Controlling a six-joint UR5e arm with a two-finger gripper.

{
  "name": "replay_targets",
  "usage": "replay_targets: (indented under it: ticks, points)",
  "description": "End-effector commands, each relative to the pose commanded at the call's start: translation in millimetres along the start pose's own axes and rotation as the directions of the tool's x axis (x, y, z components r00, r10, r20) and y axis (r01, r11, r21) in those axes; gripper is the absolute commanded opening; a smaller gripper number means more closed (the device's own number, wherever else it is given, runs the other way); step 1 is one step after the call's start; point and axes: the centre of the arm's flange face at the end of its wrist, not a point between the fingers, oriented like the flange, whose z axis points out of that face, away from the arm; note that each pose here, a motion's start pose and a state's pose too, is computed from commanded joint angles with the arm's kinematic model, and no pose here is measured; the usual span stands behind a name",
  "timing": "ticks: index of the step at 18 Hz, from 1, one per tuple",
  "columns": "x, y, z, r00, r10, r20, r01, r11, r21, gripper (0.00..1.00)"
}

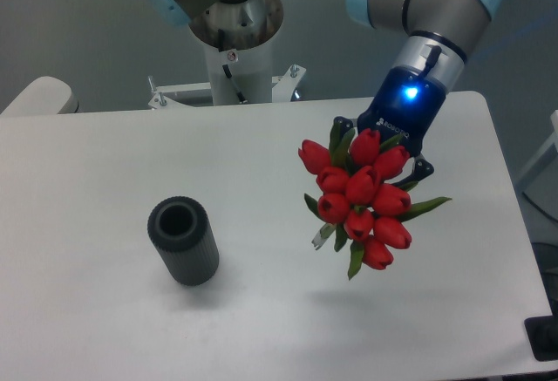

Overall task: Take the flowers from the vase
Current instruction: 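Carry the tulip bunch up and away from the grey vase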

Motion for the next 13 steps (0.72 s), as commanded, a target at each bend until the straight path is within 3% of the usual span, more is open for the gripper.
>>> replay_targets:
  ticks: [13]
  points:
    - [-7, 7, 2, 0.999, 0.043, 0.011, -0.043, 0.999, -0.027, 0.31]
